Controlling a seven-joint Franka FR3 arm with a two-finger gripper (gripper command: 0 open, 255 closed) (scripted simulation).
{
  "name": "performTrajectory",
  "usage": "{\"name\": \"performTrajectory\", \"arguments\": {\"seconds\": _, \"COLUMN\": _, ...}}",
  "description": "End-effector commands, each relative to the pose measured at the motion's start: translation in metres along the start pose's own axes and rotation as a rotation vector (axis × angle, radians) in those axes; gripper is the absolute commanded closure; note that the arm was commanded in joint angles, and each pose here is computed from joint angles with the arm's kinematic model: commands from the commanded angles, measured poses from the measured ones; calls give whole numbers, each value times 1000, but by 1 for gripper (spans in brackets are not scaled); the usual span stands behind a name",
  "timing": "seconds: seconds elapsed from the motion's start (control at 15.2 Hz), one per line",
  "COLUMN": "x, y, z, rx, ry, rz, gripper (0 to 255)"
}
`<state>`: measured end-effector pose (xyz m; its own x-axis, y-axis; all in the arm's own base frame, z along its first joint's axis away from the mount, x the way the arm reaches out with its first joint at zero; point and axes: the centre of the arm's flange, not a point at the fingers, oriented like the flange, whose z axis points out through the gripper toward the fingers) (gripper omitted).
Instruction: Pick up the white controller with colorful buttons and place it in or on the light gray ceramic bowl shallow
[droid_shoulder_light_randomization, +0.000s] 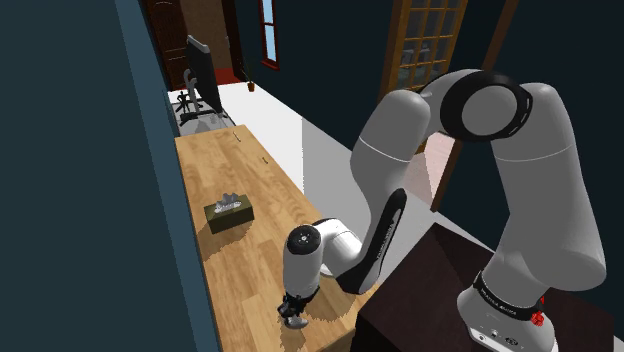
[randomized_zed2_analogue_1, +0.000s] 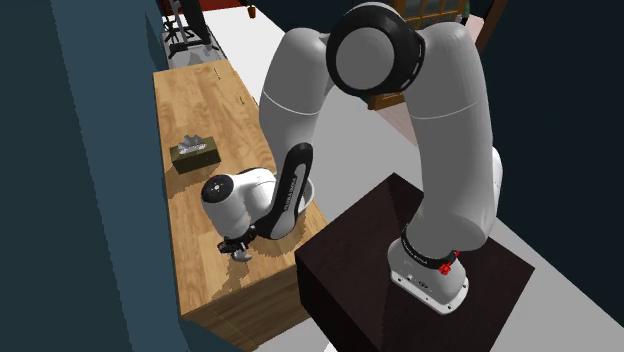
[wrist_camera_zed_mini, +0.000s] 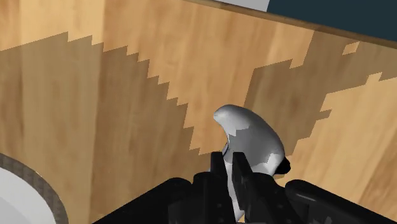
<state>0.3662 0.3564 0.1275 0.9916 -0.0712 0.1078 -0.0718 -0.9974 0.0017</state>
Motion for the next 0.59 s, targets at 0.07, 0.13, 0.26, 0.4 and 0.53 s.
{"name": "performTrajectory", "arguments": {"seconds": 0.07, "x": 3, "y": 9, "z": 8, "rx": -78, "ry": -17, "rz": 6, "gripper": 255}}
{"name": "performTrajectory", "arguments": {"seconds": 0.13, "x": 3, "y": 9, "z": 8, "rx": -78, "ry": -17, "rz": 6, "gripper": 255}}
{"name": "performTrajectory", "arguments": {"seconds": 0.26, "x": 3, "y": 1, "z": 2, "rx": -47, "ry": -6, "rz": -2, "gripper": 255}}
{"name": "performTrajectory", "arguments": {"seconds": 0.4, "x": 19, "y": 0, "z": 0, "rx": -31, "ry": -25, "rz": 261, "gripper": 0}}
{"name": "performTrajectory", "arguments": {"seconds": 0.53, "x": 44, "y": 6, "z": -1, "rx": -3, "ry": -58, "rz": 690, "gripper": 0}}
